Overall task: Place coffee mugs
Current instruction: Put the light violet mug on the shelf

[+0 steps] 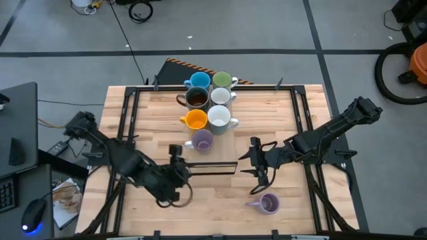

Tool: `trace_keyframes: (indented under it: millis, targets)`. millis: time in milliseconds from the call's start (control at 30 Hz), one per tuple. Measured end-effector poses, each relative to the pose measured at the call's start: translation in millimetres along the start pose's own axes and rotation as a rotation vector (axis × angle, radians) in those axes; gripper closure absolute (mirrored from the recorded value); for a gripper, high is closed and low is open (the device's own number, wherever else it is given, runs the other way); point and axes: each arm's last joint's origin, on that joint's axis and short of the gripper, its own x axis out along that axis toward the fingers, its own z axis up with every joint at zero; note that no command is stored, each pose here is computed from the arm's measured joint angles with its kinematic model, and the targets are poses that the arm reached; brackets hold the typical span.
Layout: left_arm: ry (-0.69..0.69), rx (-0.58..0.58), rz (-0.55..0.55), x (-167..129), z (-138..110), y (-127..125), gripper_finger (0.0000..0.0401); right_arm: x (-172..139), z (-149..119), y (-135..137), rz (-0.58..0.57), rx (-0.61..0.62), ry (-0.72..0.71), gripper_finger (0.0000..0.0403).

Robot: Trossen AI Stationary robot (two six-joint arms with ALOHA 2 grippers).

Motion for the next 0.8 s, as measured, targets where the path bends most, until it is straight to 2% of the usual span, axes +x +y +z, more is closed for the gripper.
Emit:
trace_keyframes:
  millis: [167,300,400,500,600,800]
  targets:
    - [-0.115,-0.075,-0.025,-6.4,-23.1,9.1,0.0258,-9.9,1.4,5.8,-0.014,-0.005,0.1,0.0176]
    - [-0.208,-0.128,-0.049,-8.8,-41.8,13.9,0.0258,-15.7,2.7,16.2,0.101,-0.007,0.129,0.0176]
    - [-0.237,-0.15,-0.057,-6.4,-55.5,14.1,0.0258,-23.9,-0.8,22.2,0.149,0.065,0.238,0.0176]
    - [-0.254,-0.156,-0.061,-7.7,-66.5,14.5,0.0258,-33.8,-9.6,28.2,0.124,0.128,0.378,0.0176]
    - [-0.258,-0.161,-0.04,-5.4,-72.4,14.3,0.0258,-38.8,-12.2,40.1,0.134,0.156,0.438,0.0176]
    - [-0.256,-0.171,-0.027,-2.8,-77.0,13.5,0.0258,-28.0,-15.1,67.0,0.187,0.101,0.556,0.0176]
